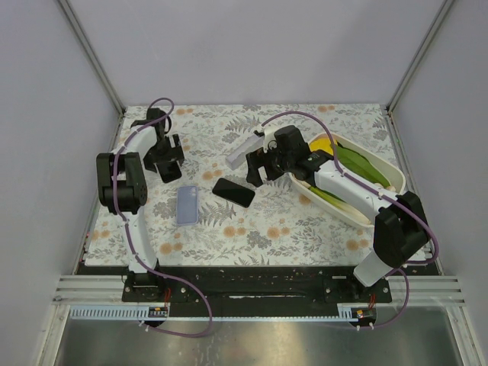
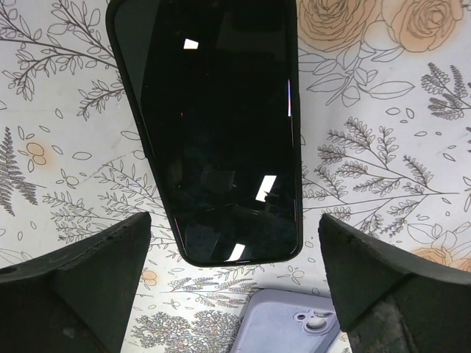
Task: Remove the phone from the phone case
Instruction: Pick up the phone at the center of the board.
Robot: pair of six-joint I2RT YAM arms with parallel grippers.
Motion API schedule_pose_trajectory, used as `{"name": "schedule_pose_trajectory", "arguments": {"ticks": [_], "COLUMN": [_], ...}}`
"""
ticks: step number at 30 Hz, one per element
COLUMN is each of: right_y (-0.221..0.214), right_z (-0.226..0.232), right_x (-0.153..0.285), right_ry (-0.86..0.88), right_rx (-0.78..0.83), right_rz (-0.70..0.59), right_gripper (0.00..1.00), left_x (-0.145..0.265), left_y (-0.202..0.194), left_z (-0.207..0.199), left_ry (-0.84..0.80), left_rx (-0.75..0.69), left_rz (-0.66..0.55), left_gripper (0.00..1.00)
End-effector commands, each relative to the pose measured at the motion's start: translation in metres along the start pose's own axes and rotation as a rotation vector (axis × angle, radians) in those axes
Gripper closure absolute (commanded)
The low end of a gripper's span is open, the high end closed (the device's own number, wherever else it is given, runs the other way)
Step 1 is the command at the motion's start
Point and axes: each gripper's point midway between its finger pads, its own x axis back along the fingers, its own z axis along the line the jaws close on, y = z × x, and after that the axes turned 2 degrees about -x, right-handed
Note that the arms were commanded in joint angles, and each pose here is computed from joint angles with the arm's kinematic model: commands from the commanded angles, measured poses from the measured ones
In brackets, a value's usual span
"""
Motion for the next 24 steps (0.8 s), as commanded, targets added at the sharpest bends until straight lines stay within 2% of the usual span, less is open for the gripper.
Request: {"name": "schedule_pose_trajectory", "arguments": {"ticks": [1, 24], "right_y": [0.009, 0.006], "right_z": [0.015, 0.019], "right_x": [0.005, 0.000], "right_ry": [0.054, 0.078], "right_rx": [-0.016, -0.063], "right_rz": [-0.025, 0.003], "right_gripper": [0.00, 0.01], "left_x": [-0.003, -0.036], "left_y": [0.005, 0.001], "left_z": [0.006, 0.007], "left_ry": [0.024, -0.021], "left_rx": [0.038, 0.091], "left_rz": [-0.013, 0.082], "left_gripper": [0.01, 0.01]}}
